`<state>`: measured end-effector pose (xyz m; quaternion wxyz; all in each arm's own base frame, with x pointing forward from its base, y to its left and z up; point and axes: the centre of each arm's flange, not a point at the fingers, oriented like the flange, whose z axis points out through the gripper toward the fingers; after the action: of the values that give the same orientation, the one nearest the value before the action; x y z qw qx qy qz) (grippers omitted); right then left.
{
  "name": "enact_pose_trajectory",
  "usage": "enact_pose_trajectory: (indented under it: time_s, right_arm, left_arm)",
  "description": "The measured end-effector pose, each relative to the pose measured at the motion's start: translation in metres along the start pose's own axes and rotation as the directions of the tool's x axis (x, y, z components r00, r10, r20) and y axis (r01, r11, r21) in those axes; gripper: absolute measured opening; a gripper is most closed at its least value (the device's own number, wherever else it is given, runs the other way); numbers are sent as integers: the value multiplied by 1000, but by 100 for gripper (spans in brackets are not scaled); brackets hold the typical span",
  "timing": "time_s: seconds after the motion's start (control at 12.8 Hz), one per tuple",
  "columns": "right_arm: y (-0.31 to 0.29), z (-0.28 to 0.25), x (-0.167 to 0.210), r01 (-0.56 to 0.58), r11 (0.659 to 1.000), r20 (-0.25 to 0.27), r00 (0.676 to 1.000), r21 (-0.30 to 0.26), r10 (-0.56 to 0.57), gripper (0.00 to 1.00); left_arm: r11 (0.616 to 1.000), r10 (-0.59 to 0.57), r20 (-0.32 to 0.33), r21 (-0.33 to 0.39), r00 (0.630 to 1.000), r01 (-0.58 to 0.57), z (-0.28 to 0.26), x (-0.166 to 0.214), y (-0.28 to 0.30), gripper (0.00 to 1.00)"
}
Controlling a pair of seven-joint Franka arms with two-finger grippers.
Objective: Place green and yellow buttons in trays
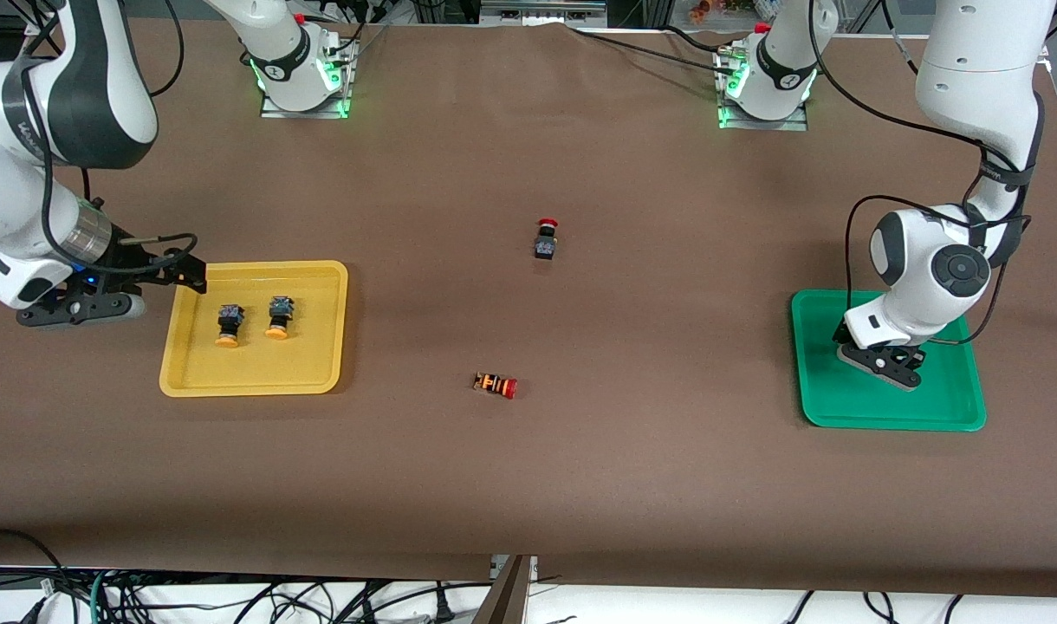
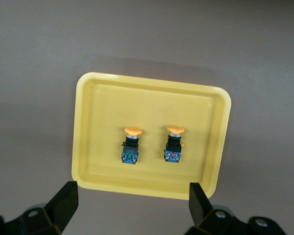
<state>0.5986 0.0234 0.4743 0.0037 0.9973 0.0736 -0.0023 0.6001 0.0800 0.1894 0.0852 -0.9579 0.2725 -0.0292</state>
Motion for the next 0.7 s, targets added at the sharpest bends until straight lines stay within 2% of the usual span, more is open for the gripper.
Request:
enact_pose_trajectory:
  time_s: [0.08,0.16,0.39,0.7]
  right_arm:
    - [-1,-9,-5,1,1000,3,1000,0,-1,100]
    - [0,-17,-10,-1,1000,7,1000,1,1,100]
    - [7,-44,-25,-15,1000,32,999,2,14,100]
    - [9,-87,-37,-22,1000,80,997,6,21,100]
  left_arm:
    - [1000,-2,-3,3,1000,2,-1,0,-2,95]
    - [1000,-4,-8,8,1000,4,-5,1,-4,100]
    - [1000,-15,13,-15,1000,16,-37,5,-14,100]
    - [991,-24,152,-128,988,44,-134,17,-37,100]
